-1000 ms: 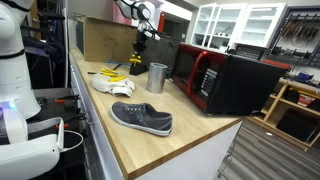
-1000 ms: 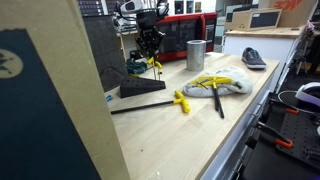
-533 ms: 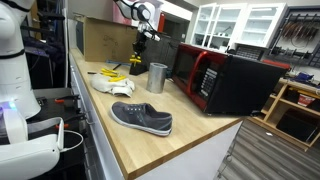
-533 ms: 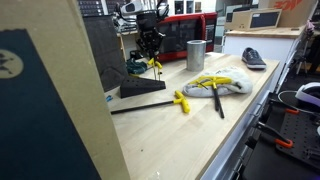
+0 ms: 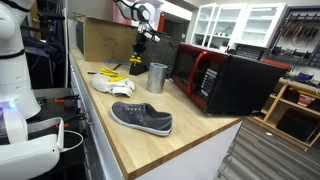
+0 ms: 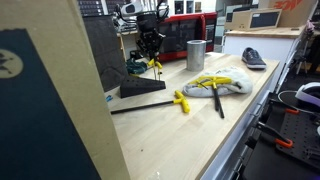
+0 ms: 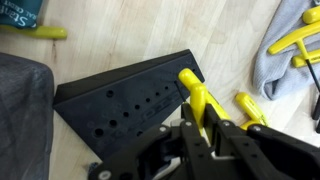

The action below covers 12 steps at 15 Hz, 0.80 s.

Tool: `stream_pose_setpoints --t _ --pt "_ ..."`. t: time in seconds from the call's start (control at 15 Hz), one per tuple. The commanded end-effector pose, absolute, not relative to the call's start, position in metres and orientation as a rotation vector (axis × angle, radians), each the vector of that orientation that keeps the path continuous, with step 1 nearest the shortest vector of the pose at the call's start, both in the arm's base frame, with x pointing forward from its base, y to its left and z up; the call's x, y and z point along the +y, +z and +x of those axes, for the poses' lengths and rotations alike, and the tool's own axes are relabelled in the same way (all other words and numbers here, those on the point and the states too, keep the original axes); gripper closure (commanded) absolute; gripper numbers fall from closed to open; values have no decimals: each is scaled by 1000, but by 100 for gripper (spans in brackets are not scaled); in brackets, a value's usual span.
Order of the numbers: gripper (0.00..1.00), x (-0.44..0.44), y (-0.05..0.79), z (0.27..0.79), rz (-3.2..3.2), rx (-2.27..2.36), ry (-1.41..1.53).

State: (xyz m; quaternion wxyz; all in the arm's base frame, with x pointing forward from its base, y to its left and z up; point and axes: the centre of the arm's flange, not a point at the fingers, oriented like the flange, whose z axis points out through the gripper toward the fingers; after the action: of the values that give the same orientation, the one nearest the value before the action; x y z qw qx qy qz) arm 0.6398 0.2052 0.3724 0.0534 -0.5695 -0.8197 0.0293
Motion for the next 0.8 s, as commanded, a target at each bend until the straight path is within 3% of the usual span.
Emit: stream_pose_setpoints --t 0.0,0.73 --pt "96 204 375 642 -1649 -2553 78" --pt "96 207 366 642 -1604 -2594 89"
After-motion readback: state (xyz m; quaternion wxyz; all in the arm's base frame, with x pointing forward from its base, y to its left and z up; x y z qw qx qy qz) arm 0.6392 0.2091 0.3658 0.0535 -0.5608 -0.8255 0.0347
